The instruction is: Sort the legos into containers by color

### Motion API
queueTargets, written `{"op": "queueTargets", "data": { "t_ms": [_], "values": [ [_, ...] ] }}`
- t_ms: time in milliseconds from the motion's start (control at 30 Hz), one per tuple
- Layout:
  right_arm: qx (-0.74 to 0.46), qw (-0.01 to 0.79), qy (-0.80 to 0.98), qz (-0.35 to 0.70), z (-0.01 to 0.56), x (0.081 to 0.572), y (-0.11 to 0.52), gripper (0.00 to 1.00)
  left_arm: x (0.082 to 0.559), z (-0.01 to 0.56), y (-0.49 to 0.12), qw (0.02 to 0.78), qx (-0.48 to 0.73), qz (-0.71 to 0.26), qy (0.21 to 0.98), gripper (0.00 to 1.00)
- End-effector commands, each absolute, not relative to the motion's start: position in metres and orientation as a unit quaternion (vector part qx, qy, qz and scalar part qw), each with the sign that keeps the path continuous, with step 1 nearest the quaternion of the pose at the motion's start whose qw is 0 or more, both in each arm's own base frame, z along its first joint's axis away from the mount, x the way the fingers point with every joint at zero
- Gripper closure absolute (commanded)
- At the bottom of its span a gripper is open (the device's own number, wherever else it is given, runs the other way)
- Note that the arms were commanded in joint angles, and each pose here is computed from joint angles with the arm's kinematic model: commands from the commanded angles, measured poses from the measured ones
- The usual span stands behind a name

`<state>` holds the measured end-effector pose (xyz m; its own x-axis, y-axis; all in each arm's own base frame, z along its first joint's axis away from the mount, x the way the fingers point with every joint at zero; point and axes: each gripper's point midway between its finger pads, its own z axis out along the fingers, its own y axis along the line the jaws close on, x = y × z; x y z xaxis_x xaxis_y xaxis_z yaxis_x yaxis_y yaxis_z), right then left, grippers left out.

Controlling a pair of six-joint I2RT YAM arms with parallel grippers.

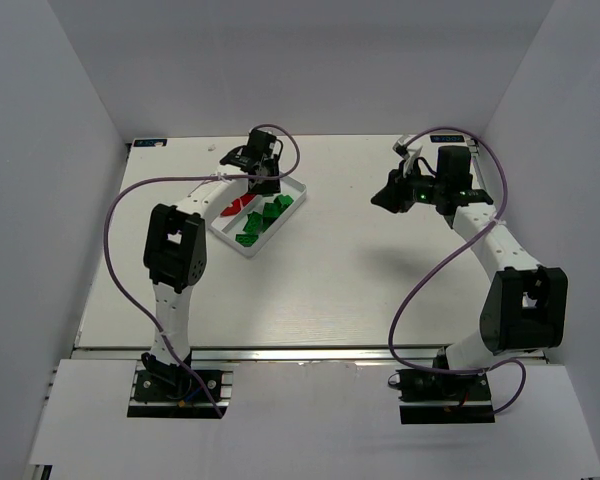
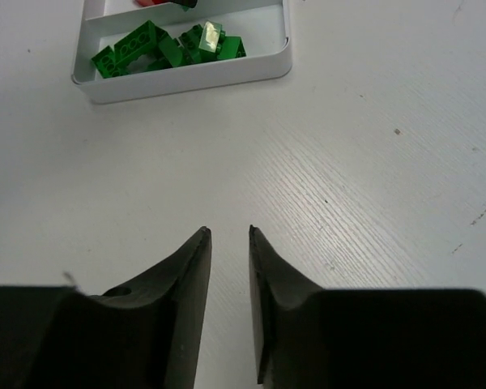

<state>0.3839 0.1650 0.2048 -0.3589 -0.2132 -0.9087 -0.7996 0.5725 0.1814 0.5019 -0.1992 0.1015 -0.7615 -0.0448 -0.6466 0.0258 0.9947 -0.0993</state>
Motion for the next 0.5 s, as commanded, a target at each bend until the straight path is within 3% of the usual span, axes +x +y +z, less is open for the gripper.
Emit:
{"op": "queueTargets", "data": {
  "t_ms": [0,33,200,400,433,467],
  "values": [
    [-0.345,0.468,0.752,0.311,0.213,0.378,0.162,0.67,0.504,0.112,-0.206,0.349,0.0,-0.063,0.935,0.47],
    [-0.346,0.469,0.752,0.308,0.213,0.378,0.161,0.6,0.504,0.112,-0.206,0.35,-0.001,-0.063,0.935,0.44],
    [-0.351,0.469,0.752,0.303,0.214,0.376,0.16,0.47,0.504,0.116,-0.204,0.354,-0.007,-0.06,0.933,0.31],
    [-0.353,0.473,0.753,0.293,0.219,0.373,0.157,0.37,0.502,0.149,-0.207,0.376,-0.017,-0.082,0.923,0.29],
    [-0.352,0.475,0.753,0.289,0.222,0.372,0.156,0.18,0.5,0.157,-0.207,0.382,-0.018,-0.089,0.92,0.28],
    [-0.352,0.477,0.753,0.285,0.223,0.372,0.155,0.11,0.494,0.158,-0.209,0.38,-0.016,-0.098,0.92,0.24]
  ]
}}
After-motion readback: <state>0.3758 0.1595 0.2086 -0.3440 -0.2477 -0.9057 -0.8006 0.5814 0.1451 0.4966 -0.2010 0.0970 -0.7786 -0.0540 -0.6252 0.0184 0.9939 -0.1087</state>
